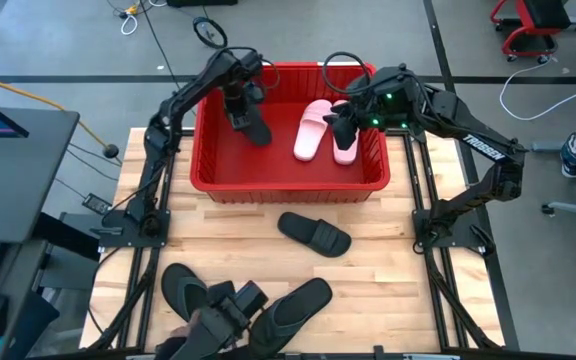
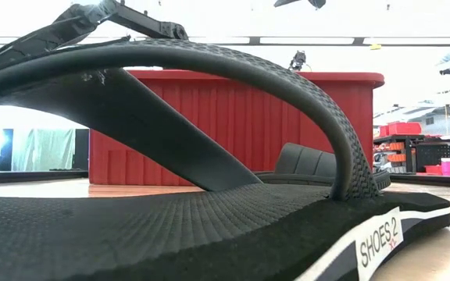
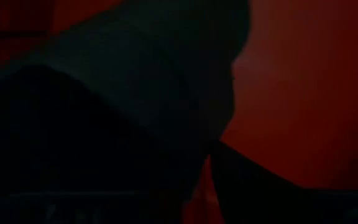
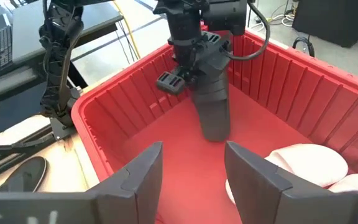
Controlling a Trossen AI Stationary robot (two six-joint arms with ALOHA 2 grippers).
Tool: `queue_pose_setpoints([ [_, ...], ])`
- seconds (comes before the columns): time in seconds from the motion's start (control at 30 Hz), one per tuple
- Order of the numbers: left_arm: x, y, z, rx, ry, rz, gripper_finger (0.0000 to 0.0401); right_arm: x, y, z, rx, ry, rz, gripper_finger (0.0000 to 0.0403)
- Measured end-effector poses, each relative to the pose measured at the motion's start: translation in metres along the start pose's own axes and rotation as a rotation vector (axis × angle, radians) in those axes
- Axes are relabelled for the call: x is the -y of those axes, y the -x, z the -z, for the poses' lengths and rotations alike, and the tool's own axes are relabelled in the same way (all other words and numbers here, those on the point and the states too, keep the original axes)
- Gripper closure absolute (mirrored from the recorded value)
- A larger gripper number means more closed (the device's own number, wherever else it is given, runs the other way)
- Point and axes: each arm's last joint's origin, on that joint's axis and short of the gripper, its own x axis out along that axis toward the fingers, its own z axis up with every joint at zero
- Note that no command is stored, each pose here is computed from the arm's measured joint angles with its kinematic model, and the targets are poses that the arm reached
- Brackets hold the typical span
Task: Pick and place slides into bin
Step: Put the bottom black slide into the red bin
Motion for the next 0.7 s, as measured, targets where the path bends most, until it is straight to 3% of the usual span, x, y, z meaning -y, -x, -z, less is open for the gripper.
queue_pose_setpoints([
  [0.1,-0.002,0.0,0.0,-0.025,0.011,-0.078,0.0294,0.0,0.0,0.0,0.0,0.004,0.0,0.0226],
  [0.3,-0.004,0.0,0.001,-0.043,0.002,-0.1,0.0228,0.0,0.0,0.0,0.0,0.005,0.0,0.0229],
  [0.43,-0.001,0.002,0.0,-0.108,-0.03,-0.226,0.0187,0.0,0.0,0.001,-0.007,0.005,0.002,0.0229],
  [0.53,0.003,0.012,0.001,-0.146,-0.048,-0.332,0.0166,0.001,0.0,0.002,-0.021,0.007,0.006,0.0229],
  [0.7,0.017,0.028,0.001,-0.117,-0.07,-0.371,0.0154,0.001,0.0,0.004,-0.043,0.009,0.013,0.0229],
])
